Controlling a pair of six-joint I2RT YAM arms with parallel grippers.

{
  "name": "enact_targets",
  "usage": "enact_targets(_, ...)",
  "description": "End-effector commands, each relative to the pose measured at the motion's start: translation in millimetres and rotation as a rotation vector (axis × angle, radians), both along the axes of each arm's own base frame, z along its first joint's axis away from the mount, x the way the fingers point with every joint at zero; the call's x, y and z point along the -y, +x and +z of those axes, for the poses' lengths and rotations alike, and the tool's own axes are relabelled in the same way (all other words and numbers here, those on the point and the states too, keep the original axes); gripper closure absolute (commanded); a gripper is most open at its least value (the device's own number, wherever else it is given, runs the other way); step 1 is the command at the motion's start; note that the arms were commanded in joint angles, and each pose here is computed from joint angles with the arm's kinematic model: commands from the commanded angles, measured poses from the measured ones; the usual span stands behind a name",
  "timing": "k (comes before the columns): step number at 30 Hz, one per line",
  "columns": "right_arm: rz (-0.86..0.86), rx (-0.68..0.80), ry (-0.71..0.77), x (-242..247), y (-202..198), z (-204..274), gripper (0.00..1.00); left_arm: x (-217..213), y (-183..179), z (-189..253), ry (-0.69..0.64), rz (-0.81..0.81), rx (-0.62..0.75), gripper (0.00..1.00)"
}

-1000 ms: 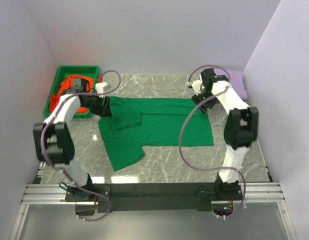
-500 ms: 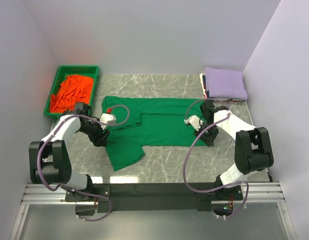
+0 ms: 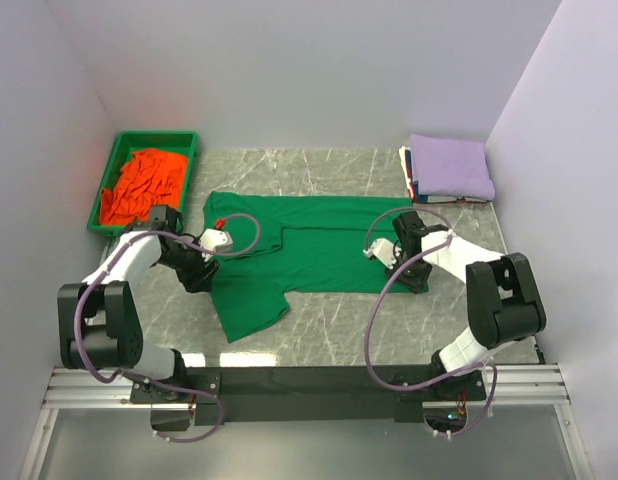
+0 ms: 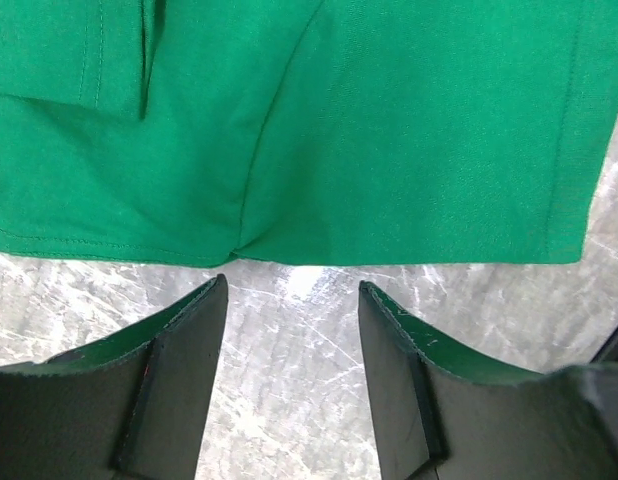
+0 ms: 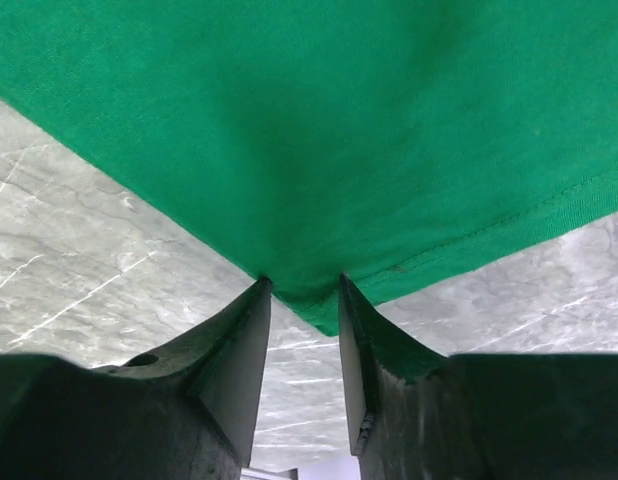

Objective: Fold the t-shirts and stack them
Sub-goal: Fold the tshirt

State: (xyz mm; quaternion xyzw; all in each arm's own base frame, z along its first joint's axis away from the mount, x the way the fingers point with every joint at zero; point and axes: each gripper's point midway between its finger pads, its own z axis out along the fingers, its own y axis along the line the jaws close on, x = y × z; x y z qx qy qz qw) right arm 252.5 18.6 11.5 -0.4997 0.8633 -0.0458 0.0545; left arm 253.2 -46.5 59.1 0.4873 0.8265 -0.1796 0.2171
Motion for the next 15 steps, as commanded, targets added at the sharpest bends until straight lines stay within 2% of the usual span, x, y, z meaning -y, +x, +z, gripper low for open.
enact_targets(1,0.025,0.008,-0.031,4,0,-8,0.61,4,4,0,-0.008,-0.048,0.045,0.39)
enact_targets(6,0.012,0.005,-0.027,3,3,-11,0.68,14,2,-16,0.026,-0.086,0.063,0.39)
enact_targets(12,0.007,0.003,-0.027,2,6,-10,0.87,19,8,-39,0.121,-0.122,0.121,0.40)
enact_targets(15,0.003,-0.003,-0.026,0,9,-11,1.00,13,3,-55,0.176,-0.137,0.102,0.48)
